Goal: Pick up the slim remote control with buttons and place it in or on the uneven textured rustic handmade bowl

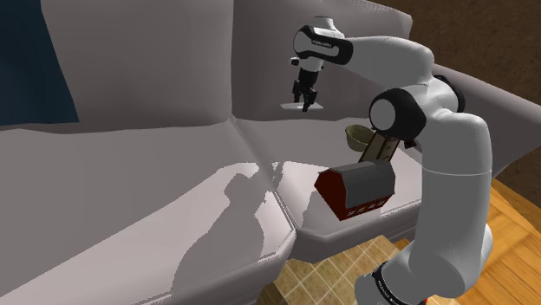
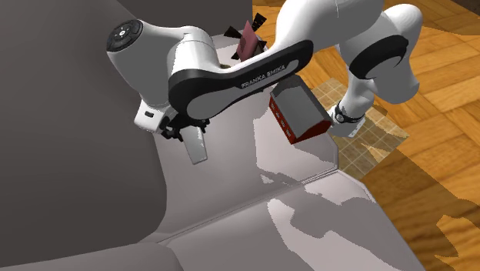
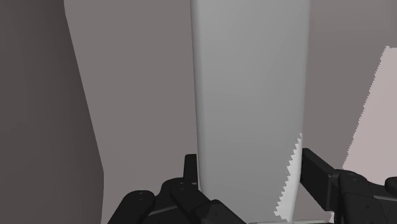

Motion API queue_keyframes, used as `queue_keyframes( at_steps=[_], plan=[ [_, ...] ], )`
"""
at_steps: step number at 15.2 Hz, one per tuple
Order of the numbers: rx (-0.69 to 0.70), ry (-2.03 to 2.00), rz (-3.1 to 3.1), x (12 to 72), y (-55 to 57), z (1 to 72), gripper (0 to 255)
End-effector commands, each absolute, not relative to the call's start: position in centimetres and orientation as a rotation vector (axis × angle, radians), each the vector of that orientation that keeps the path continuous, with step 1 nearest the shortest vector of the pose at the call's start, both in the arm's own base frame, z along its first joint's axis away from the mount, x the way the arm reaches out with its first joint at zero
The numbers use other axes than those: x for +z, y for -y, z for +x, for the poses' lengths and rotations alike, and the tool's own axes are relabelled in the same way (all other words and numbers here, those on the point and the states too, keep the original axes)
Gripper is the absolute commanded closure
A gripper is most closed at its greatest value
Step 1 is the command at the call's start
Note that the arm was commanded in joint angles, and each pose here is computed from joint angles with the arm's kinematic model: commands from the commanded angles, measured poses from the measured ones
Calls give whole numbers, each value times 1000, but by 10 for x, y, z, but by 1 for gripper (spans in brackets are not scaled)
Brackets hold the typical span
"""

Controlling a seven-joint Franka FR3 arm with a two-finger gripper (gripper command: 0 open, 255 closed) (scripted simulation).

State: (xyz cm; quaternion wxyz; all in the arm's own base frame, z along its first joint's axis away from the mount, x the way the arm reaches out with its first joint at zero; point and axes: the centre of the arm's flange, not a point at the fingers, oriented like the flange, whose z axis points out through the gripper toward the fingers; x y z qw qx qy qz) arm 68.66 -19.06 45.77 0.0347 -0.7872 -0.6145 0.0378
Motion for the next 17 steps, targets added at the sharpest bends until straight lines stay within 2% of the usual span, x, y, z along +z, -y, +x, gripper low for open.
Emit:
queue_keyframes(
  at_steps=[1,9,17],
  plan=[
    [116,1889,-2420,469,190,687,255],
    [116,1889,-2420,510,190,687,255],
    [116,1889,-2420,511,264,611,255]
  ],
)
